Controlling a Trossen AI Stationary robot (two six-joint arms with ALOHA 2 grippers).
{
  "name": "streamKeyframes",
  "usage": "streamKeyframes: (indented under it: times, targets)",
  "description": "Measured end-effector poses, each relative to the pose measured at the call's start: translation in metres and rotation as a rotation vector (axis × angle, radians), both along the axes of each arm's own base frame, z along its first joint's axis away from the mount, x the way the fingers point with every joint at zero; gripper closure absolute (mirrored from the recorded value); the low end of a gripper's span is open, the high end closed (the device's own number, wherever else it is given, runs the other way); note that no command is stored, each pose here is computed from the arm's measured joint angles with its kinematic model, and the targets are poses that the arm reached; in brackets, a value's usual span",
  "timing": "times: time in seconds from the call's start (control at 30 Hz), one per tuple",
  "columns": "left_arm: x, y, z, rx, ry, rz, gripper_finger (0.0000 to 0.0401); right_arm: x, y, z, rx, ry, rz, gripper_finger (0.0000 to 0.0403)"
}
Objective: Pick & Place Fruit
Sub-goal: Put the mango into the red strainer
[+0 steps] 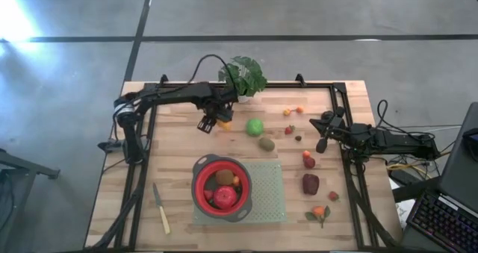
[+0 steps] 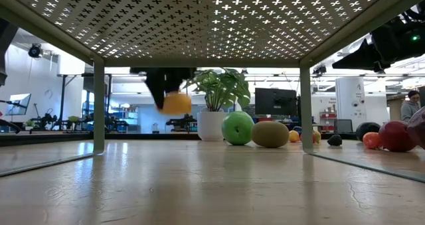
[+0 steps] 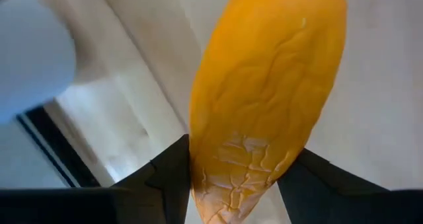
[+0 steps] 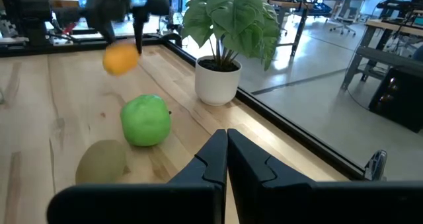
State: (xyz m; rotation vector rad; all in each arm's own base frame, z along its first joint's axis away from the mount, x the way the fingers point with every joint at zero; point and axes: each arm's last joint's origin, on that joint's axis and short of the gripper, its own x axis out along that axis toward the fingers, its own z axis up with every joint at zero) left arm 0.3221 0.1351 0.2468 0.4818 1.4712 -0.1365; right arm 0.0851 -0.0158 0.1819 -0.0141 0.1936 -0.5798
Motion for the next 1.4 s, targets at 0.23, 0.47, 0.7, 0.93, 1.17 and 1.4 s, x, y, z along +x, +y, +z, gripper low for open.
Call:
streamKeyframes:
  times: [0.23,0.47,0.7,0.93,1.17,1.4]
  targets:
    - [-0.013,-0.013,0.068,-0.046,-0.052,0.115,0.0208,0.000,0.000,0.000,0.001,-0.001,0.000,0.0394]
    - [-0.027,-0.040,0.119,-0.086,-0.156,0.172,0.0205,0.000,0.000,0.000,0.000,-0.001,0.000,0.0394]
    - [-0.031,-0.085,0.144,-0.101,-0.237,0.098,0.0204,0.000,0.000,0.000,0.000,0.000,0.000,0.0394]
    - [-0.029,-0.133,0.156,-0.134,-0.286,0.001,0.0204,0.000,0.000,0.000,0.001,-0.001,0.000,0.0394]
    - [-0.031,-0.168,0.167,-0.171,-0.342,-0.048,0.0204,0.000,0.000,0.000,0.000,0.000,0.000,0.0394]
    - [-0.029,-0.194,0.173,-0.199,-0.426,-0.130,0.0204,0.000,0.000,0.000,0.000,-0.001,0.000,0.0394]
